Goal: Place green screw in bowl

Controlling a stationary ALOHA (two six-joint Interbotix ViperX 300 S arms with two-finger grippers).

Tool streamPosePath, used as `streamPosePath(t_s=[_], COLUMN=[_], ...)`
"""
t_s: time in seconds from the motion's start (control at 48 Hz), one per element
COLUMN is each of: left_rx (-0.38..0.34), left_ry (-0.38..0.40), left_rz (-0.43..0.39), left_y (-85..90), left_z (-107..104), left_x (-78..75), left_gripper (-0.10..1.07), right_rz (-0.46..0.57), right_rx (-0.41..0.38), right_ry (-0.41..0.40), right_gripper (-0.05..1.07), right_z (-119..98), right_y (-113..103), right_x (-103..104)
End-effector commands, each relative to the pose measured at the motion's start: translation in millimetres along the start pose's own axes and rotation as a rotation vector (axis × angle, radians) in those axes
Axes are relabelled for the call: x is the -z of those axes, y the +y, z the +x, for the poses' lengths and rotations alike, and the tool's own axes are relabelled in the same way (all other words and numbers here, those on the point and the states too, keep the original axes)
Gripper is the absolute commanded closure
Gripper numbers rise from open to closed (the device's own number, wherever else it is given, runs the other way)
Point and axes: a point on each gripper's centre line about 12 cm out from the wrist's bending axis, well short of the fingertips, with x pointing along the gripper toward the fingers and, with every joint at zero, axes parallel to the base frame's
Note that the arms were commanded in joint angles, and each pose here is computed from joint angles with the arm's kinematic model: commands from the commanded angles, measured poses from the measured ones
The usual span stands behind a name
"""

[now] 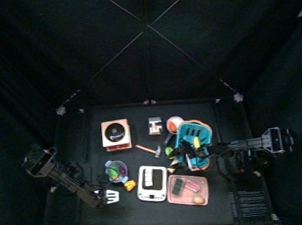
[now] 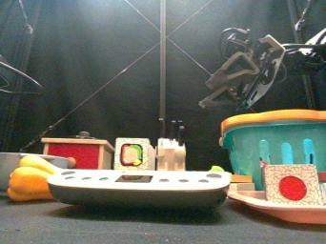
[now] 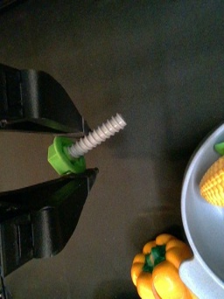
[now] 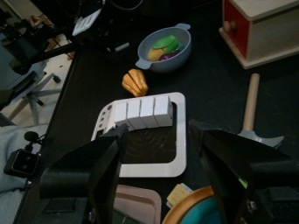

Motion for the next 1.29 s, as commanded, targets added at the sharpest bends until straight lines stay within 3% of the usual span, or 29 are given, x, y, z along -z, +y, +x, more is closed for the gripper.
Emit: streamPosePath(t_s=[0.0,0.271,0.521,0.688,0.854,1.271], left_rx=[0.024,0.094,0.141,0.163,0.138,0.209], left_ry=[0.010,-0.029,-0.129,-0.213,-0.241,-0.251], left_rz=[0.002,0.038,0.030,0.031,0.042,0.062], left_y=[-2.3,-4.6,-10.5,-21.9,-22.7,-29.8], left_z=[-6.9,-33.8,-53.5,-52.6,-45.7,-28.7], left_x=[0.2,-17.0,-57.5,-88.8,-108.1,-123.5], left_gripper=[0.46,0.47,0.47,0.47,0.47,0.46], right_rz=[-0.003,-0.008,-0.012,-0.010,-0.010,-0.010], right_rx=[-0.014,-0.015,-0.013,-0.013,-0.013,-0.014], right_ry=[-0.020,-0.021,-0.025,-0.024,-0.022,-0.022], right_gripper=[0.12,0.12,0.12,0.12,0.12,0.12], right_z=[-0.3,-0.1,0.3,0.2,0.0,0.1], right_y=[4.4,4.9,4.5,4.4,4.4,4.8], right_x=[-5.6,-6.1,-7.9,-7.3,-6.7,-6.6])
